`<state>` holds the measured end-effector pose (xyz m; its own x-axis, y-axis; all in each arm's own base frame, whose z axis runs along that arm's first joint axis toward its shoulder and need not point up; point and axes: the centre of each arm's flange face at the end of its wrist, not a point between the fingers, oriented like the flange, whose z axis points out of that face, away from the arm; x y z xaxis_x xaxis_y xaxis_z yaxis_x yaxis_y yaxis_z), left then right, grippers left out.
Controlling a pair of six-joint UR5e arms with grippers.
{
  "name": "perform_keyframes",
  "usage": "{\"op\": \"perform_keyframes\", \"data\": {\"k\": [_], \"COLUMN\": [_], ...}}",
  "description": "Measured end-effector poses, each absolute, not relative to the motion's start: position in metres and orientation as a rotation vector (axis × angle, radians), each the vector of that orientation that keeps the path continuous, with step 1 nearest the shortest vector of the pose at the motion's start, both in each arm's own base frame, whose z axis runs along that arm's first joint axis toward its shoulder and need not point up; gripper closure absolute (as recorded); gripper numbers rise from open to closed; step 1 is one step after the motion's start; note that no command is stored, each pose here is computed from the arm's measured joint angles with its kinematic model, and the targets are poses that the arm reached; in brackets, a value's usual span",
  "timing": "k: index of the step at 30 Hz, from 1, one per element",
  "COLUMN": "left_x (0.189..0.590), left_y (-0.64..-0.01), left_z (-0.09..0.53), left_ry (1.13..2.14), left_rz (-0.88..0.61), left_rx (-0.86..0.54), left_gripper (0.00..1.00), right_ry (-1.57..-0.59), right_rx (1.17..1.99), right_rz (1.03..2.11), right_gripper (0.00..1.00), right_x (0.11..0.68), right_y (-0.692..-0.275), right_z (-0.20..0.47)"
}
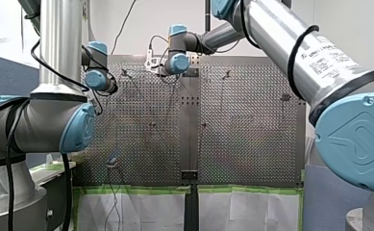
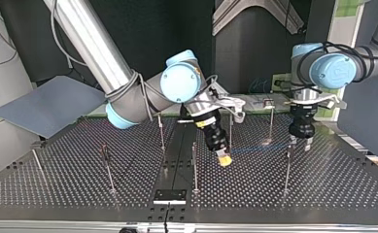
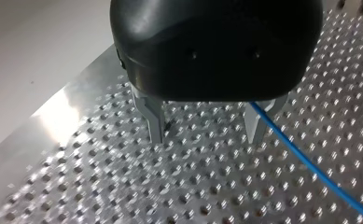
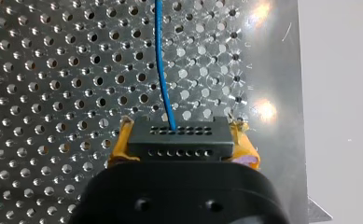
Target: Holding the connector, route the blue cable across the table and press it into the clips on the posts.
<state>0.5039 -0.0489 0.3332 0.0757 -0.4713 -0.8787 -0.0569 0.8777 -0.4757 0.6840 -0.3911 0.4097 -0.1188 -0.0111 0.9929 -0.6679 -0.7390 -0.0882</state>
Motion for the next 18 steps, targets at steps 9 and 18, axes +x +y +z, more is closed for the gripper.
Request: {"op": "perform_keyframes", "data": {"k": [9, 18], "left_x": [0.498, 0.492], "left_y": [-0.05, -0.048], "left_z": [0.339, 0.34], "left_ry": [1.481, 1.483], "left_rz": [-0.368, -0.391], "left_rx": [-0.437, -0.449], "left_gripper": [0.13, 0.13], "right_ry": [-0.749, -0.748], "right_rx": [1.709, 1.709], "right_rz": [1.908, 1.91], "right_gripper": [1.0, 1.0], "right_x": [0.687, 0.688], "right_y": [-0.385, -0.382], "right_z": [0.409, 0.41]}}
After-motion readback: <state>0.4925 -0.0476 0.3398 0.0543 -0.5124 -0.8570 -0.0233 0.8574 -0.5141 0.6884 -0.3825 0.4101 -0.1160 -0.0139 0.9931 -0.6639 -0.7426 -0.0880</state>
